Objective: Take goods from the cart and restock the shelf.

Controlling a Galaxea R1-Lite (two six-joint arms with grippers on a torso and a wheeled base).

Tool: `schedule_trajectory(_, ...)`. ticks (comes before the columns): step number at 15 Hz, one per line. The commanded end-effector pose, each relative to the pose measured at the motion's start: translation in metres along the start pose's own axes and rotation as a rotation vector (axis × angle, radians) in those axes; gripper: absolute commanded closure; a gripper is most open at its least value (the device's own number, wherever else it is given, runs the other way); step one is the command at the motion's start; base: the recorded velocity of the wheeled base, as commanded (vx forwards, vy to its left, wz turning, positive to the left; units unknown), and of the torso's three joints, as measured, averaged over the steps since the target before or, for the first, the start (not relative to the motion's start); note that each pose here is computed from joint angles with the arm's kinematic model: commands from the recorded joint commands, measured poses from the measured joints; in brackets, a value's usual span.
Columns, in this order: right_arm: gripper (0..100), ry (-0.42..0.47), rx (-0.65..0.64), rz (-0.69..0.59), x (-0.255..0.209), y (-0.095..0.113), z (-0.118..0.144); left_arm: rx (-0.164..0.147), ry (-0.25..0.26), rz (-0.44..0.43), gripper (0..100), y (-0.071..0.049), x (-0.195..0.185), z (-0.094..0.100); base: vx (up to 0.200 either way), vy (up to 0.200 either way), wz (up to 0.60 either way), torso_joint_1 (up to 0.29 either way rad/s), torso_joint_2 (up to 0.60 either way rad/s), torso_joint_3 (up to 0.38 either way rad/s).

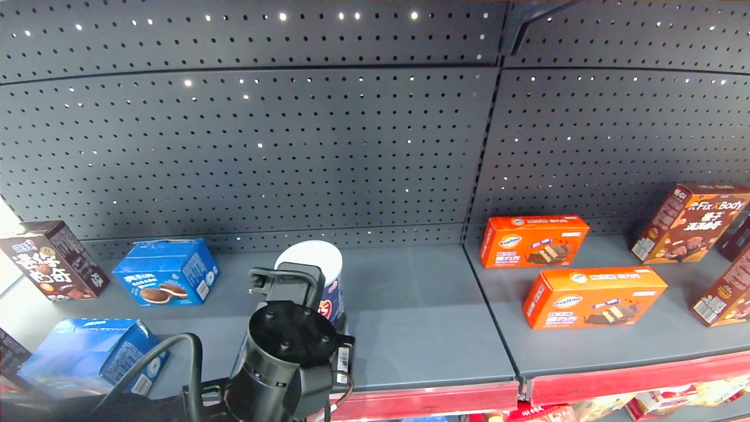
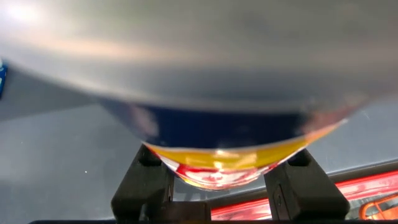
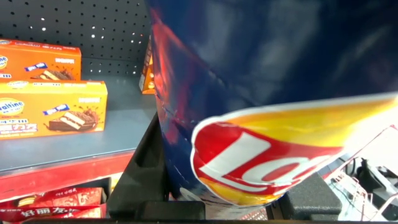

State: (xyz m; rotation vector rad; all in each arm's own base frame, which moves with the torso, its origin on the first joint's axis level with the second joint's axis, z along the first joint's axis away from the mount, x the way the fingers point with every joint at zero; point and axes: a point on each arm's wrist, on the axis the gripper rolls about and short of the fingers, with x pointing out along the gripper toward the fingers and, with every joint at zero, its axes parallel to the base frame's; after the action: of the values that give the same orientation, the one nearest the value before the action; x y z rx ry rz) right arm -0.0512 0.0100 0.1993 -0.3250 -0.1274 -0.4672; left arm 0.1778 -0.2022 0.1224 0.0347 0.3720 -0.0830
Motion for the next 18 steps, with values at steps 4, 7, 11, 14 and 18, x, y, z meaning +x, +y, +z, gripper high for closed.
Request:
schedule_trajectory(4,100,-0.003,0.000,0.001,-0.0002,-0.0001,0.0004,0.004,0.004,0.000,100,-0.0002,0.0001,-0.0010,0.000,0.000,0.00,0.000,0.00,0.000)
schedule_trajectory(7,100,-0.003,0.000,0.001,-0.0002,-0.0001,0.0004,0.005,0.004,0.002,100,0.0000,0.0001,-0.0014,0.000,0.000,0.00,0.000,0.00,0.000)
schedule_trajectory(11,100,-0.006,0.001,0.000,-0.0005,-0.0004,0.0012,0.005,0.001,0.003,100,-0.0004,-0.0008,-0.0012,0.000,0.000,0.00,0.000,0.00,0.000)
schedule_trajectory(14,100,-0.007,0.001,-0.001,-0.0008,-0.0005,0.0012,0.008,0.001,-0.005,0,-0.0021,-0.0024,-0.0018,0.000,0.000,0.00,0.000,0.00,0.000)
schedule_trajectory(18,100,-0.005,0.001,-0.002,-0.0007,-0.0004,0.0008,-0.010,-0.005,-0.007,0,-0.0025,-0.0017,0.0003,0.000,0.000,0.00,0.000,0.00,0.000)
